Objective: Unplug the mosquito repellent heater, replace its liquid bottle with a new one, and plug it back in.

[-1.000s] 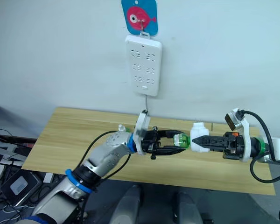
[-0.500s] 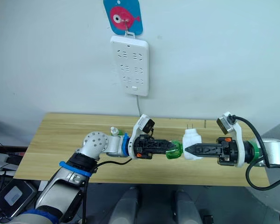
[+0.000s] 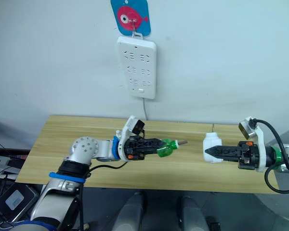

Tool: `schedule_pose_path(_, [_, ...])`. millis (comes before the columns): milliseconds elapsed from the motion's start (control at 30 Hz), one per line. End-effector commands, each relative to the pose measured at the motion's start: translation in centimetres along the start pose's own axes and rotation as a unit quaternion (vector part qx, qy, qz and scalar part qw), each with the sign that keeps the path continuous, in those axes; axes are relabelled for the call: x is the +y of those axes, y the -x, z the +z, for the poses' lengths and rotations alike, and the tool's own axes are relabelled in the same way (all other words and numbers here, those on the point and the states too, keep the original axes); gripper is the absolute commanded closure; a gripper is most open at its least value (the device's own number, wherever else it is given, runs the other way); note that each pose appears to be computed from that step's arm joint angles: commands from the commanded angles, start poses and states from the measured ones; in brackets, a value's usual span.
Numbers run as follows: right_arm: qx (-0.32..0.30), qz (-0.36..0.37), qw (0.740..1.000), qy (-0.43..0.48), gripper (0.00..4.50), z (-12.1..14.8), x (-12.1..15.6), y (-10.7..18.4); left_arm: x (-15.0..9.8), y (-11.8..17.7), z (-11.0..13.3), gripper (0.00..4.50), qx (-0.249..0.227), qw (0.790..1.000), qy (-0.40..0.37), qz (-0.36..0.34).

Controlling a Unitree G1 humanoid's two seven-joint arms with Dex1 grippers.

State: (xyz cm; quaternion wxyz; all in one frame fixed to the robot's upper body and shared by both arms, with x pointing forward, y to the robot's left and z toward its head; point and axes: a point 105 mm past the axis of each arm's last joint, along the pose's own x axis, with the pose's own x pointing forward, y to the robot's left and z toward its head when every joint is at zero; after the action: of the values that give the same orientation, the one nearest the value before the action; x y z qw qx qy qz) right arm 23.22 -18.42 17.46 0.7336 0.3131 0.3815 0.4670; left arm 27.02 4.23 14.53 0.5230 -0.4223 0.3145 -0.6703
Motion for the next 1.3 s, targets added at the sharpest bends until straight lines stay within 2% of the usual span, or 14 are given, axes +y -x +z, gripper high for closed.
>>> schedule_pose_path(33, [-0.015,-0.015,1.0,0.012,1.5,0.7,-0.1,0.7,-1.0,0.3,0.5,2.26,0.0,1.0,-0.025,-0.006])
schedule_pose_path(133, [-0.043,-0.072,0.996,0.008,1.5,1.5,-2.4,1.6,-1.1,0.8,0.6,2.26,-0.001,1.0,-0.031,0.0])
schedule_pose_path(200, [-0.05,-0.141,0.989,0.017,1.5,1.6,-4.9,2.2,-1.1,1.1,0.6,2.26,-0.001,0.999,-0.033,0.006])
schedule_pose_path(300, [-0.016,-0.308,0.95,0.051,1.5,0.7,-10.7,3.6,-0.9,1.5,0.3,2.26,0.001,0.999,-0.035,0.013])
schedule_pose_path(400, [0.022,-0.411,0.908,0.077,1.5,0.0,-14.6,4.9,-0.8,1.4,-0.1,2.26,0.012,0.999,-0.042,0.016])
schedule_pose_path(467, [0.04,-0.451,0.887,0.093,1.5,-0.2,-16.4,5.4,-0.9,1.4,-0.2,2.26,0.013,0.999,-0.043,0.015])
schedule_pose_path(733, [0.064,-0.523,0.843,0.112,1.5,-0.1,-19.7,6.9,-0.9,1.6,-0.6,2.26,0.012,0.998,-0.051,0.021])
schedule_pose_path(900, [0.056,-0.528,0.842,0.096,1.5,0.1,-20.3,7.3,-0.7,1.7,-0.9,2.26,0.013,0.998,-0.055,0.028])
schedule_pose_path(933, [0.054,-0.525,0.845,0.091,0.77,0.1,-20.3,7.2,-0.5,1.7,-0.9,2.26,0.011,0.998,-0.055,0.031])
schedule_pose_path(1000, [0.052,-0.518,0.849,0.089,0.16,0.2,-19.9,7.3,-0.4,1.7,-0.7,2.26,0.009,0.998,-0.058,0.033])
schedule_pose_path(1033, [0.051,-0.514,0.851,0.094,0.07,0.4,-19.6,7.3,-0.3,1.8,-0.6,2.26,0.008,0.998,-0.059,0.034])
schedule_pose_path(1100, [0.04,-0.5,0.858,0.11,0.07,1.2,-18.0,7.4,-0.2,1.8,-0.4,2.26,0.006,0.997,-0.065,0.035])
schedule_pose_path(1233, [0.006,-0.454,0.882,0.13,0.07,2.3,-12.6,7.1,-0.2,2.0,0.1,2.26,-0.005,0.995,-0.088,0.038])
schedule_pose_path(1300, [-0.047,-0.395,0.91,0.116,0.07,2.4,-9.8,5.6,0.3,1.9,0.5,2.26,-0.019,0.99,-0.128,0.05])
